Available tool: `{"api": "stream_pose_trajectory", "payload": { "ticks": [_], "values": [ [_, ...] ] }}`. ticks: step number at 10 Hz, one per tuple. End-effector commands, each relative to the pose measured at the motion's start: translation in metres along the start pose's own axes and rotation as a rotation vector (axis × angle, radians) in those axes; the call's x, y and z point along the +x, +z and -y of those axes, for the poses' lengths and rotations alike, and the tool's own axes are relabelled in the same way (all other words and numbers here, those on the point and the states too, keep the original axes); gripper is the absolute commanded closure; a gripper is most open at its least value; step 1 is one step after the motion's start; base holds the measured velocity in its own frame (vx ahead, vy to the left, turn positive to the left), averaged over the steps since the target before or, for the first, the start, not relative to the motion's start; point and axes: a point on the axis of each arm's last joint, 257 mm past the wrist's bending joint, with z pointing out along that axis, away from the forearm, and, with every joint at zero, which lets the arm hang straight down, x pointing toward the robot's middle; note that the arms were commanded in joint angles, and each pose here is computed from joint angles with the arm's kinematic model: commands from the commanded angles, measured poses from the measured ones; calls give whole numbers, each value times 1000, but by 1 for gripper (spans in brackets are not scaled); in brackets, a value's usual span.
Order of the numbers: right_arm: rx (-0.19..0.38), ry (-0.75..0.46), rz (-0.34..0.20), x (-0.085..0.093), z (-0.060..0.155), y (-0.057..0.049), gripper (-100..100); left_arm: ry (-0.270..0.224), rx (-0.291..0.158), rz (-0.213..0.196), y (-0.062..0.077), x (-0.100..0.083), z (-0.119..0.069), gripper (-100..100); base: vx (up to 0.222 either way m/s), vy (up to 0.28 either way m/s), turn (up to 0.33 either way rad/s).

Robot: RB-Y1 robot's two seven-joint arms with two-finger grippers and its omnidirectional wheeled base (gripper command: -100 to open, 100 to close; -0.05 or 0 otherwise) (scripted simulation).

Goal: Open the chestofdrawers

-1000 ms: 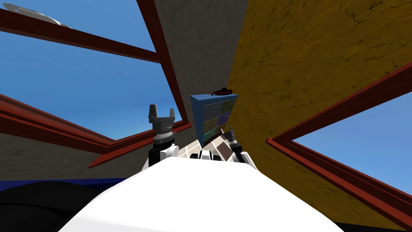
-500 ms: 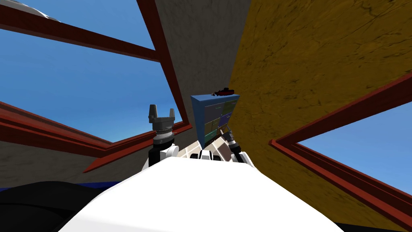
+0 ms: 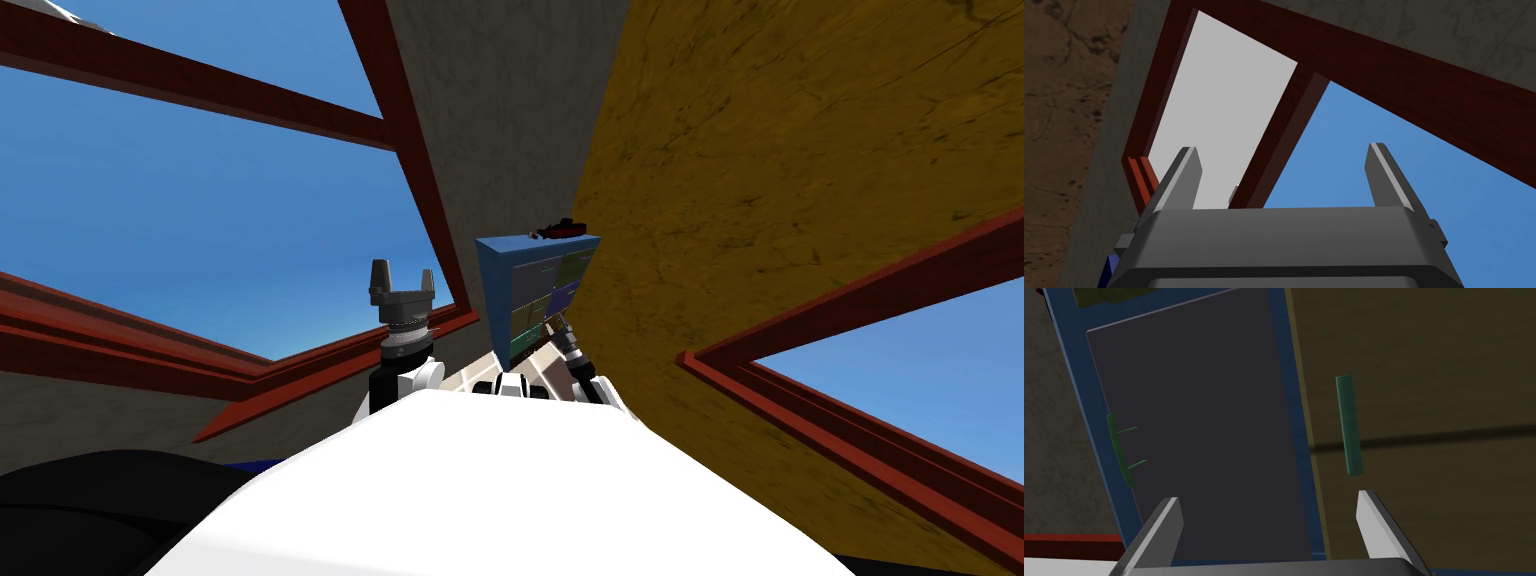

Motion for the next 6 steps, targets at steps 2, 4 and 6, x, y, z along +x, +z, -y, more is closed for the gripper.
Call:
{"api": "stream_pose_trajectory", "payload": {
  "ticks": [2, 4, 6],
  "values": [
    [-21, -92, 10, -2, -11, -1, -100, 0, 0, 0, 0, 0, 0, 0, 35, 36, 1],
    [-38, -153, 19, -4, -20, -1, -100, 0, 0, 0, 0, 0, 0, 0, 54, 41, 0],
    [-55, -211, 30, -5, -28, -2, -100, 0, 0, 0, 0, 0, 0, 0, 56, 33, 1]
  ]
}}
